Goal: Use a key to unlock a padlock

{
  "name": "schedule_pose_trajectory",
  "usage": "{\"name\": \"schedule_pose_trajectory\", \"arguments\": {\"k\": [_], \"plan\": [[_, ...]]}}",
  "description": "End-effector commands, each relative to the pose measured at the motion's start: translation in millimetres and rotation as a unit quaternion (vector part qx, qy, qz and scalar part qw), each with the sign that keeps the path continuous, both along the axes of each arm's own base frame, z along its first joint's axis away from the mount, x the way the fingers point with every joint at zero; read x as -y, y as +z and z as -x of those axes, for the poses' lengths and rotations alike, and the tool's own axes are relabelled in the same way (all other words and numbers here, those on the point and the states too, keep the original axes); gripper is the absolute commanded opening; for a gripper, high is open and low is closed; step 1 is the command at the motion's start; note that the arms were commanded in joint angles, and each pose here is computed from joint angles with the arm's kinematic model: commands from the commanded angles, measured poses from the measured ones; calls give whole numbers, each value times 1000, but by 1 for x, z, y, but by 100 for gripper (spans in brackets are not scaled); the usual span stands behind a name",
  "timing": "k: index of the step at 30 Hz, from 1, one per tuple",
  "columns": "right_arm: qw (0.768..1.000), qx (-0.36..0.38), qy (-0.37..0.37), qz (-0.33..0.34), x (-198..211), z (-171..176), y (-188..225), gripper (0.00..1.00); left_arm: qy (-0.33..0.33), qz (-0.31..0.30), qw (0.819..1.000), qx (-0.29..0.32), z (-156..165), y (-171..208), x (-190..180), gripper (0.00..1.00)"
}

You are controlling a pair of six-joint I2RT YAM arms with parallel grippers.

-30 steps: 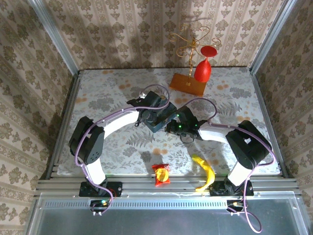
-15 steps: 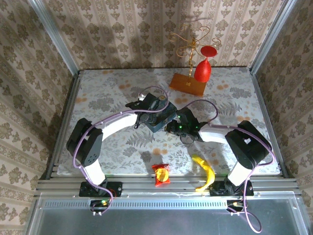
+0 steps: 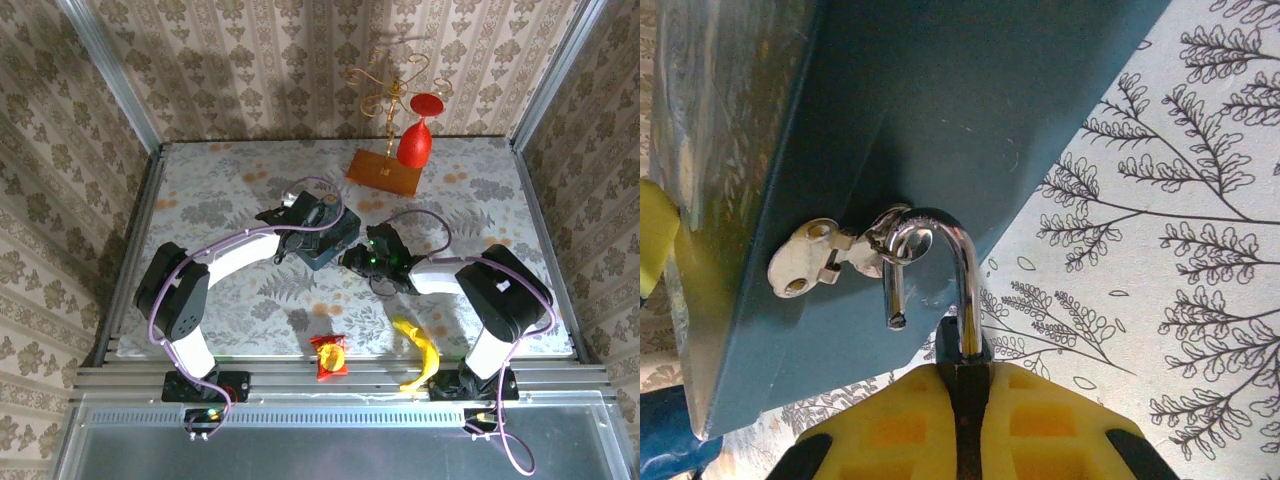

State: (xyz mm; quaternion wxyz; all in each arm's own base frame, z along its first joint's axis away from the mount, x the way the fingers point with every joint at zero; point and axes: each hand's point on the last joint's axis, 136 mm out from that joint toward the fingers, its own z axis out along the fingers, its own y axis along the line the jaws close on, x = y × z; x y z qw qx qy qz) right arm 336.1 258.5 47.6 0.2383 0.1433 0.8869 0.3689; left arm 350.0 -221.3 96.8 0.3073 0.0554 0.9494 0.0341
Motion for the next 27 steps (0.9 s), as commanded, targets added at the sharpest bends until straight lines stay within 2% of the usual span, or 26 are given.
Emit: {"name": "schedule_pose_trajectory", "arguments": {"k": [1,27], "plan": [[999,19,-25,-22,3,-14,7,0,-3,-68,994,-90,36,-40,-32,88],[993,24,-77,-85,-1,-31,5,0,-5,-68,994,-88,38,-41,-33,85]]}}
